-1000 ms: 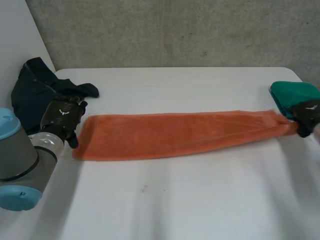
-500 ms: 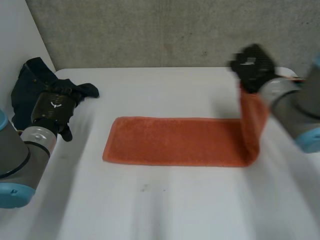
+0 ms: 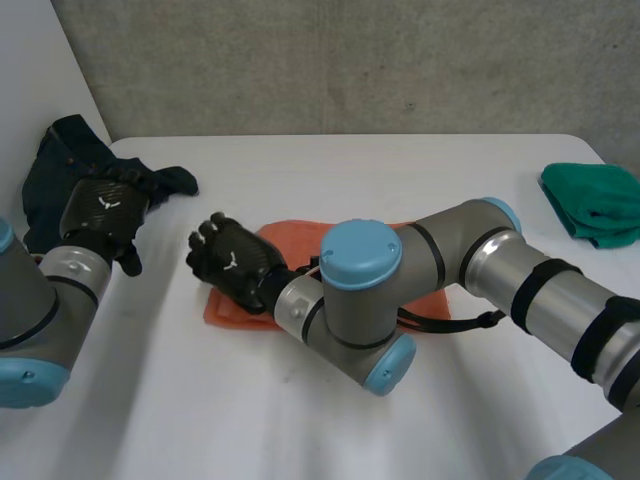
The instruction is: Fold the laundry.
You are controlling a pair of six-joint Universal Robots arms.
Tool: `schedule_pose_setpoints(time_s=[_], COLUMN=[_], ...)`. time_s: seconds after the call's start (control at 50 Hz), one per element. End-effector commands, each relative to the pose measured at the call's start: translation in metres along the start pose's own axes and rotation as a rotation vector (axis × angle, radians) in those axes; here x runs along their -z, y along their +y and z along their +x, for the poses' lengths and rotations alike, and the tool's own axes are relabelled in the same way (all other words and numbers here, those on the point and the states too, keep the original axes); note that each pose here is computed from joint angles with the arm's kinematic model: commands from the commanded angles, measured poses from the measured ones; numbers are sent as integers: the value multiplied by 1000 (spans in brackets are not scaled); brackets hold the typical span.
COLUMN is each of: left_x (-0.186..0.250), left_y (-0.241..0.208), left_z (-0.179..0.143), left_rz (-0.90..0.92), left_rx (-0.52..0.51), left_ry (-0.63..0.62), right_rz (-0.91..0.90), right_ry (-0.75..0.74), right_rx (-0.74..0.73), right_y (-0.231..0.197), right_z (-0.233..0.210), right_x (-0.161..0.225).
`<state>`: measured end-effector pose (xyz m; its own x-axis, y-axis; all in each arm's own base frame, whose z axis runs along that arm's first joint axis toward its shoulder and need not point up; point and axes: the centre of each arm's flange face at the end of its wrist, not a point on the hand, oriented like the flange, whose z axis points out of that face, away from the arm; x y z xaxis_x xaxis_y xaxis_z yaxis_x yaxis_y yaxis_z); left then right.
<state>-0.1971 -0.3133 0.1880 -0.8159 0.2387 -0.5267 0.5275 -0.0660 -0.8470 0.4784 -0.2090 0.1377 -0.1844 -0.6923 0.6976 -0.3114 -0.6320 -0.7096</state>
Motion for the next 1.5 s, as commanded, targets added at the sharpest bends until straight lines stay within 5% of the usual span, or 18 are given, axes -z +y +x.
schedule_pose_setpoints(time_s=[0.02,0.12,0.26,0.44,0.56,0.74,1.0,1.18,1.34,1.5], left_x=[-2,2,1,-22,-35,-23,21,32,30,26], left_y=[-29,-44,-45,-24,-7,5,-51,-66,-66,-70], left_z=[33,55,101,130,126,122,88,75,72,69], left_rz=[95,134,134,52,-34,-107,2,47,45,62], left_rx=[60,166,210,160,23,-86,-13,12,16,39], left_ry=[84,150,262,294,173,130,99,90,81,66], right_rz=[-187,-309,-487,-597,-596,-638,-745,-714,-398,-193], right_ry=[230,425,419,430,435,448,436,415,255,-9], right_rx=[-202,-443,-576,-621,-608,-531,-321,3,118,63], right_y=[5,15,58,96,103,124,120,92,8,-17], right_z=[70,113,95,75,68,69,95,130,72,0], right_x=[29,74,112,143,146,155,192,180,105,85])
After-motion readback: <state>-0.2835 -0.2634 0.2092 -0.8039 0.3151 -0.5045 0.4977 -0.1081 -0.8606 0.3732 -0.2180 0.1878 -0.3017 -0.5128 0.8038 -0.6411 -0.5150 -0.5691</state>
